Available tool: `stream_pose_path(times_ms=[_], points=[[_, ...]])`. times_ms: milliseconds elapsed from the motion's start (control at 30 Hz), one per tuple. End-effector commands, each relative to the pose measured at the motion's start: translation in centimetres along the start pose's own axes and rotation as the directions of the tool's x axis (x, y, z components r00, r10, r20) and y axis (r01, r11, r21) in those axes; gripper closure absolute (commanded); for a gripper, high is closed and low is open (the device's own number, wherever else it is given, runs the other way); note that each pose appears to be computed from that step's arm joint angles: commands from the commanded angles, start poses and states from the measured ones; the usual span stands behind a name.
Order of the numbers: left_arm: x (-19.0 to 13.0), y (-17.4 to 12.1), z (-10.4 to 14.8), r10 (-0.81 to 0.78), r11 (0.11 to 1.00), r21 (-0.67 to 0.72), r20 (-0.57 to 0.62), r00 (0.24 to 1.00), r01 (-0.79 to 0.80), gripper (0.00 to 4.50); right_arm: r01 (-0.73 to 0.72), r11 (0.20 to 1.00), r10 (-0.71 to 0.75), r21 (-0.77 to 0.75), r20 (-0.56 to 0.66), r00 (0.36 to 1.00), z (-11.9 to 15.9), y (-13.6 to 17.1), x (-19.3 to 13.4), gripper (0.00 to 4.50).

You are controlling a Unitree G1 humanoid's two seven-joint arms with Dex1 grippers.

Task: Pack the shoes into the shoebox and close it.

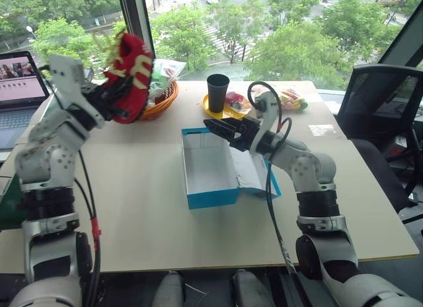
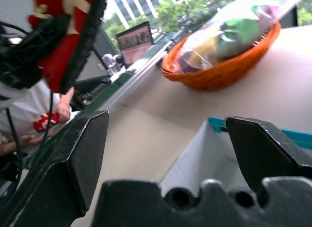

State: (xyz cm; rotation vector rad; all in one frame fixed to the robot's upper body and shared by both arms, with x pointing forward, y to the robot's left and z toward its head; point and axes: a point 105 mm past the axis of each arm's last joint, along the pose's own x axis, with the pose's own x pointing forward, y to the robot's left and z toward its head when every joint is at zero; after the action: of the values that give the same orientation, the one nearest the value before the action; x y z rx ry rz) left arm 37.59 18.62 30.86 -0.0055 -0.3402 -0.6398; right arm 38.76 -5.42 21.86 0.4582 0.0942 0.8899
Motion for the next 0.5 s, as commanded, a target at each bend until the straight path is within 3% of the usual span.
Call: stream_pose_path(times_ms=[33,233,500], points=[[1.9,-3.2,2.3,-0.105,0.993,0.059,0.074,0.992,0.101,4.07,-0.082,0.994,0.071,0.067,0.158,0.985,4.7,2.6,0.0,0.0],[3.4,-6.4,1.6,-0.184,0.983,0.004,0.117,0.976,0.185,4.07,-0.13,0.981,0.096,0.142,0.224,0.97,6.3,4.1,-0.2,0.0],[3.9,-7.3,1.2,-0.218,0.975,-0.007,0.121,0.969,0.22,4.07,-0.204,0.969,0.165,0.139,0.249,0.954,7.5,6.4,-1.2,0.0]])
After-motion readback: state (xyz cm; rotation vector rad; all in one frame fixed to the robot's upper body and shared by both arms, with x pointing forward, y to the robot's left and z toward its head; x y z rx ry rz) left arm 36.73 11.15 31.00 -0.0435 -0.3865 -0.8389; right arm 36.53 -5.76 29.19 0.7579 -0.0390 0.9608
